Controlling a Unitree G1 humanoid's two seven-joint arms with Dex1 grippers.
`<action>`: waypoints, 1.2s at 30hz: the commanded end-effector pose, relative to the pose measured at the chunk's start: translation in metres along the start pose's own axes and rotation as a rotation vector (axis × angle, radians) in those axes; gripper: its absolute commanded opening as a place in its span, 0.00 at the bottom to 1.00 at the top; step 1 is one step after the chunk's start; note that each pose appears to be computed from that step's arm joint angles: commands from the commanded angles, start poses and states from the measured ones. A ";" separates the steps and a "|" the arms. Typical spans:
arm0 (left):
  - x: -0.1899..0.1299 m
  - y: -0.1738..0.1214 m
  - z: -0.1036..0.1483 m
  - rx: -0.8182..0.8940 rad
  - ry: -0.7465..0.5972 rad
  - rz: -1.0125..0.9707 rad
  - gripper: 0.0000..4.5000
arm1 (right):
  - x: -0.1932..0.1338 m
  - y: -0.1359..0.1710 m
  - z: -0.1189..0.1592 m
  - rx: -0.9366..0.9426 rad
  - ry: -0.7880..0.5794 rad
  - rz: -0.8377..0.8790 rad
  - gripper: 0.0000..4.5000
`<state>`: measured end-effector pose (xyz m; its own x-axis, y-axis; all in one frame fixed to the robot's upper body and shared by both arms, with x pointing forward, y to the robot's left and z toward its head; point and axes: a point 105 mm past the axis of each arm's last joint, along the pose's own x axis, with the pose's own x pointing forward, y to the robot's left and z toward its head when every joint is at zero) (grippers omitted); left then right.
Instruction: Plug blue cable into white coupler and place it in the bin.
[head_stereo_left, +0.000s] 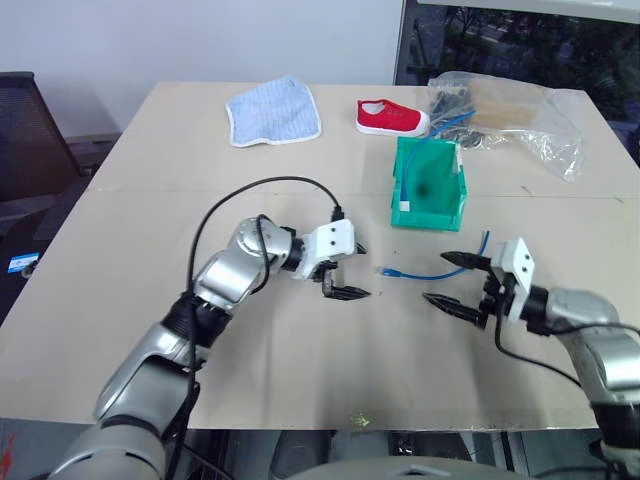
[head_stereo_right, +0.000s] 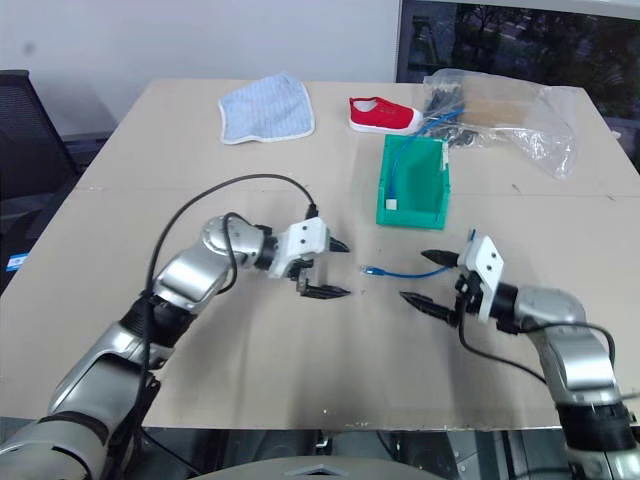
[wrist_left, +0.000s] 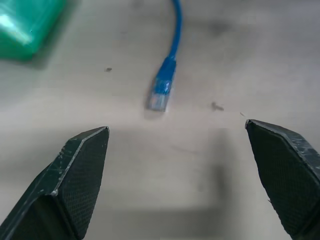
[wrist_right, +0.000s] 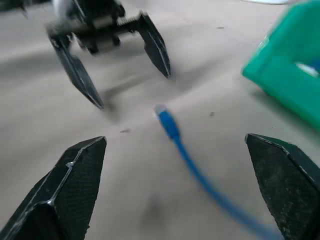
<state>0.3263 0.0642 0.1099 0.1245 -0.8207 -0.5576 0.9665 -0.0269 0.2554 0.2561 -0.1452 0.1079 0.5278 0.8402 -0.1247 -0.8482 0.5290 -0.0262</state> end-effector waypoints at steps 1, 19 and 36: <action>0.010 0.009 0.006 0.053 -0.008 -0.036 1.00 | -0.012 0.012 0.006 0.001 -0.045 -0.073 0.98; 0.029 0.018 0.012 0.110 -0.017 -0.152 0.02 | -0.028 0.032 -0.016 0.103 -0.051 -0.235 1.00; -0.003 -0.001 0.107 -0.397 -0.583 -0.359 0.01 | 0.002 0.026 0.093 0.568 -0.677 -0.060 0.94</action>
<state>0.3050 0.0076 0.1795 -0.2268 -0.9711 -0.0739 0.9457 -0.2014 -0.2550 0.2473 -0.1196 0.1836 0.6753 0.5940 0.4371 -0.7265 0.4339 0.5328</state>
